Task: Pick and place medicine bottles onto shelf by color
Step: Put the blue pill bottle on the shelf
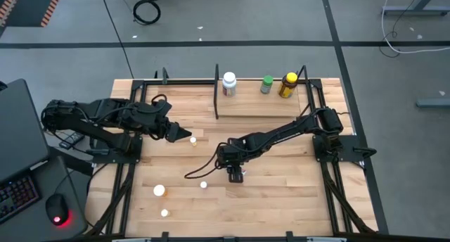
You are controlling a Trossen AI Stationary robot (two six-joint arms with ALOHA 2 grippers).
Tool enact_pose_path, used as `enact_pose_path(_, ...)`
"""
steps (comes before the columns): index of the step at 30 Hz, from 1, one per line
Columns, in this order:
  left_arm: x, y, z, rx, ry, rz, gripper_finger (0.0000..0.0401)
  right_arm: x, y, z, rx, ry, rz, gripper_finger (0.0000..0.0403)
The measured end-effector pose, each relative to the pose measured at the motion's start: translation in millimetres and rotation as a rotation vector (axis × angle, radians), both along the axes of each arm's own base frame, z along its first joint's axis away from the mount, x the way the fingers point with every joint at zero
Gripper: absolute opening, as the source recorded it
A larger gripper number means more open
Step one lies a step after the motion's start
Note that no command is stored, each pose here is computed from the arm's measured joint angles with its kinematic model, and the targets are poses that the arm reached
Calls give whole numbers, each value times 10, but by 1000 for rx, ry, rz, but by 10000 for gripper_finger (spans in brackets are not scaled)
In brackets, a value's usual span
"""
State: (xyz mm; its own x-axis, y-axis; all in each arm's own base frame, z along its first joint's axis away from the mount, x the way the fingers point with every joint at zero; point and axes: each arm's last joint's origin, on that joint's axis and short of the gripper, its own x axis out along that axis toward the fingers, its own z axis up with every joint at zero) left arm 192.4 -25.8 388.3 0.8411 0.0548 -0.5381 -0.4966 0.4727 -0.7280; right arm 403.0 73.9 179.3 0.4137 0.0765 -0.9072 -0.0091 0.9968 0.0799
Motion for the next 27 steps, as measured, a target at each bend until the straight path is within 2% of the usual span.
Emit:
enact_pose_path(11, 0, 1, 0, 0, 0, 0, 306, 8, 1, 4, 2, -9, -1, 183)
enact_pose_path(21, -6, 2, -10, 2, 12, 0, 306, 7, -1, 4, -5, -8, -4, 128)
enact_pose_path(27, -6, 2, -9, 2, 11, 0, 306, 4, -30, 3, -19, 0, -7, 132)
